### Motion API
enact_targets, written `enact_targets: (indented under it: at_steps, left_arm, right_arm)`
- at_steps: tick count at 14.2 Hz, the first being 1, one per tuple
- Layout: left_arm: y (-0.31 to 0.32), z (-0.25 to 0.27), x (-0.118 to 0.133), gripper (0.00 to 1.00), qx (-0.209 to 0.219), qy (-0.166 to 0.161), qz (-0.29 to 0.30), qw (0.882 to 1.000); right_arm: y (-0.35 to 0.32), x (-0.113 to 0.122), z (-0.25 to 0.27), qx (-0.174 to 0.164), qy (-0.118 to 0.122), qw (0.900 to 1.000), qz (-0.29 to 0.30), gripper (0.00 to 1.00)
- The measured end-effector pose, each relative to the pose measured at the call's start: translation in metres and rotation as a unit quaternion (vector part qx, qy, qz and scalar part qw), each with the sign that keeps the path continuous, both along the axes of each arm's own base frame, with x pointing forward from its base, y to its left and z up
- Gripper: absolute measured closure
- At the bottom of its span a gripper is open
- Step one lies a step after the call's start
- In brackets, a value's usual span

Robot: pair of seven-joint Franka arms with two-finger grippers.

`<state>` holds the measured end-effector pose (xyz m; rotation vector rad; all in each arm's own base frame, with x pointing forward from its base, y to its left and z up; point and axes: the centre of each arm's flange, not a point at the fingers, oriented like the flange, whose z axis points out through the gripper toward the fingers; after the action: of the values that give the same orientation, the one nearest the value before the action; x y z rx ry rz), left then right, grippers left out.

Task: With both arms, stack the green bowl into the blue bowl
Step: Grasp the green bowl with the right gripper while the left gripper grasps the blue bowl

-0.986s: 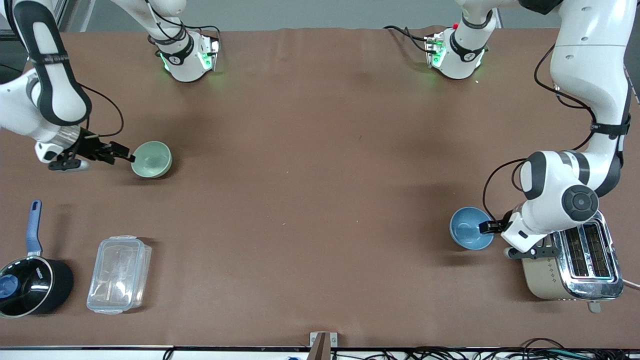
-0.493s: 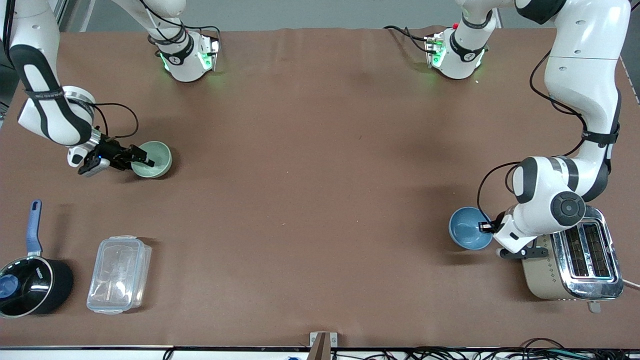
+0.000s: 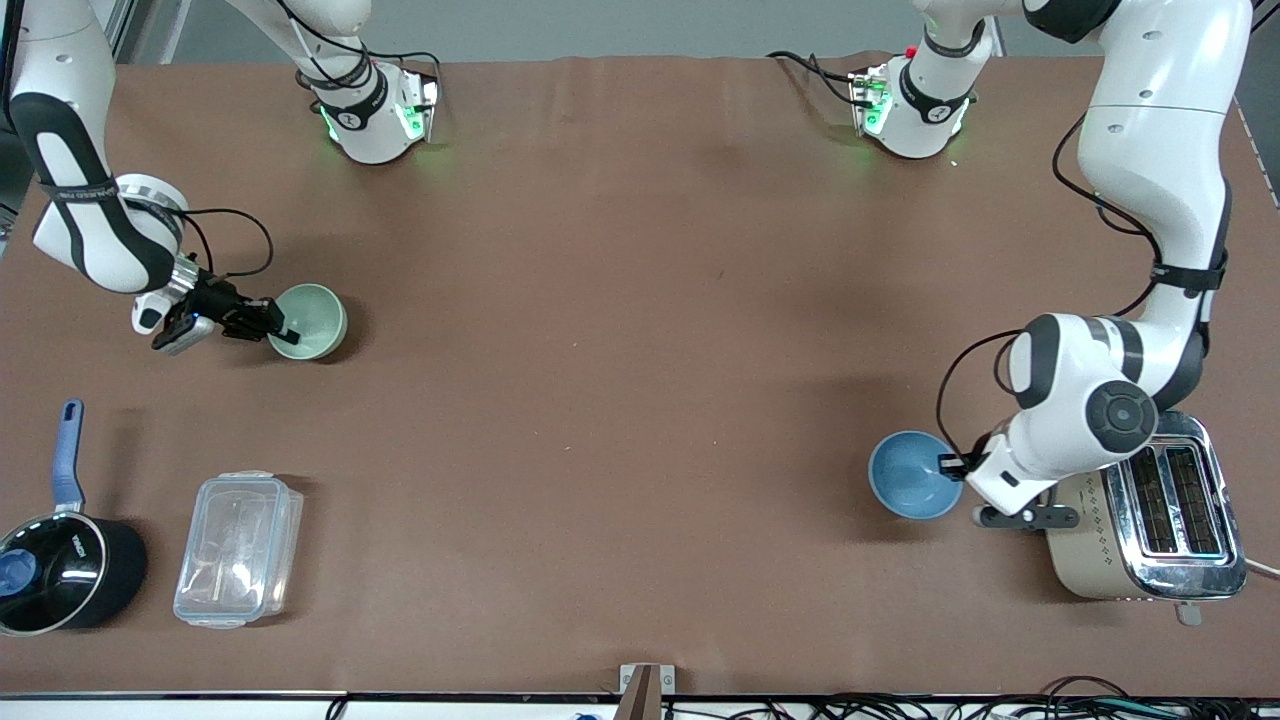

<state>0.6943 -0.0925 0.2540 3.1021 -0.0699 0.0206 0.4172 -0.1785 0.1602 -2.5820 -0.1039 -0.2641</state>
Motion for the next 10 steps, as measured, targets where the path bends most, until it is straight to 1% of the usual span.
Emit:
enact_targets:
  at_steps: [3,5,8,9,10]
  left_arm:
    - [-0.070,0.017,-0.007,0.95,-0.034,-0.005,0.007,0.999]
    - [-0.119,0.024,-0.019,0.95,-0.047,-0.003,0.024,0.999]
    - [-0.213,0.027,-0.054,0.95,-0.051,0.009,0.062,0.997]
    - [-0.246,0.029,-0.068,0.95,-0.054,0.010,0.076,0.996]
    - [-0.277,0.033,-0.081,0.95,-0.057,0.011,0.091,0.994]
  right_arm:
    - [0.019,0.020,0.031,0.006,-0.012,1.000,-0.007,0.92]
    - [0.036,0.032,0.054,0.003,-0.024,1.000,-0.003,0.92]
    - [0.054,0.042,0.078,0.000,-0.037,0.999,0.004,0.92]
    - [0.062,0.045,0.086,-0.003,-0.035,0.999,0.008,0.92]
    - [0.070,0.048,0.096,-0.014,-0.026,0.999,0.016,0.92]
